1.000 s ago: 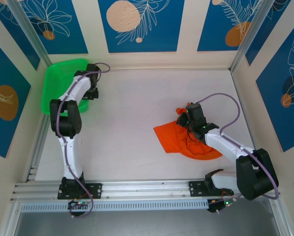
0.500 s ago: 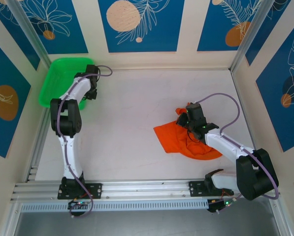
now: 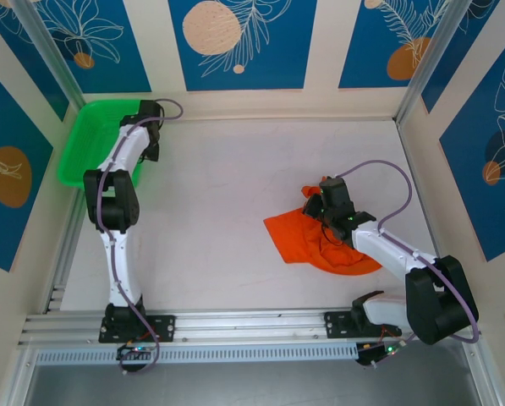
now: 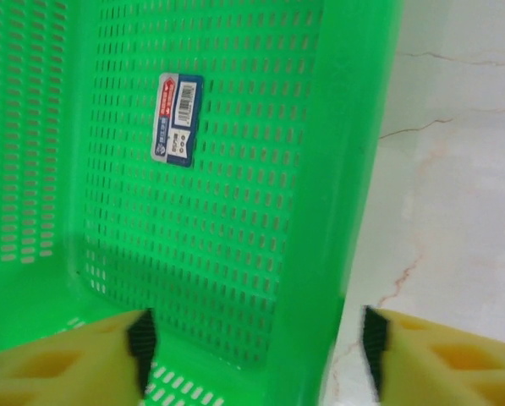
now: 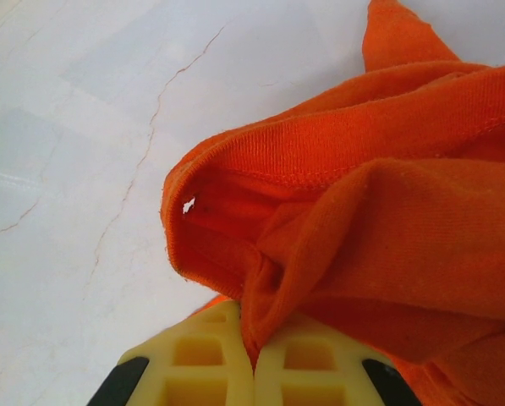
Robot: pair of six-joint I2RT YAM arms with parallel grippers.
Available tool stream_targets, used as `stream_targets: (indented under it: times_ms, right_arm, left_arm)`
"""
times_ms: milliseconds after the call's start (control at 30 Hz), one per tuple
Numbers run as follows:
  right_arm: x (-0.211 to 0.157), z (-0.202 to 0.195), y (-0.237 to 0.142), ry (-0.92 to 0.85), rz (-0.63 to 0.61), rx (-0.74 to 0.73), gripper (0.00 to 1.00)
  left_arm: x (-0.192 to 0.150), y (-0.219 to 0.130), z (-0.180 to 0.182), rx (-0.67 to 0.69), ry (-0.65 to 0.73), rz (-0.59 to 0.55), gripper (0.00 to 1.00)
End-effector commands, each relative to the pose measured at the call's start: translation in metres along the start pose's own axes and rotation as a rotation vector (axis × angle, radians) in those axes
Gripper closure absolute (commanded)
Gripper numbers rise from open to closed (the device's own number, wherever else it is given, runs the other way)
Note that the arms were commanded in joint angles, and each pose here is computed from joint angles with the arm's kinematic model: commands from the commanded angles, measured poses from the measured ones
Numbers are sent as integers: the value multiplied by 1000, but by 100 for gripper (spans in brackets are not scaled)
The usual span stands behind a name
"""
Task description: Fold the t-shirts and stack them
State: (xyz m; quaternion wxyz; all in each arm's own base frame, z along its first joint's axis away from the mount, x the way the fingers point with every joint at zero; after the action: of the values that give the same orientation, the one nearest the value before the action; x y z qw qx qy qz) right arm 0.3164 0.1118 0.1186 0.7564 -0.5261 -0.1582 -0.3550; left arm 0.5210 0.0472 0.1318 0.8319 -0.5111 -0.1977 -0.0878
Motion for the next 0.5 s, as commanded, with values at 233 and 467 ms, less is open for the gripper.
stream_targets:
  times_ms: [233,467]
  right_arm:
    - [15,11,-18,-33,-45,16,100]
    - [40,32,-49,-61,-24,87,100]
  left_arm:
    - [13,-185,-12,-313,-172,-234,0]
    - [-70,-252,-107,-924,-349,-177,0]
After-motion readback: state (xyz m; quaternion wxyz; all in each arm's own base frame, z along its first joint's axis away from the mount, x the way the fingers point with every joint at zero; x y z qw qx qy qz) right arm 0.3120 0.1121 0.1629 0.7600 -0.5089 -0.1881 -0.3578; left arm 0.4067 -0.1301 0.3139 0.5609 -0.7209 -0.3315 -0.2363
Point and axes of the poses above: each hand's point on the last joint's axis, 136 mm out from that joint toward the fingers, its own y axis out along the fingers, its own z axis along the line the jaws close on, x = y × z, the point moved 2 cm from there along -y, back along the fingers, and after that the axes turned 5 degrees about -y, right-handed, at the moved point
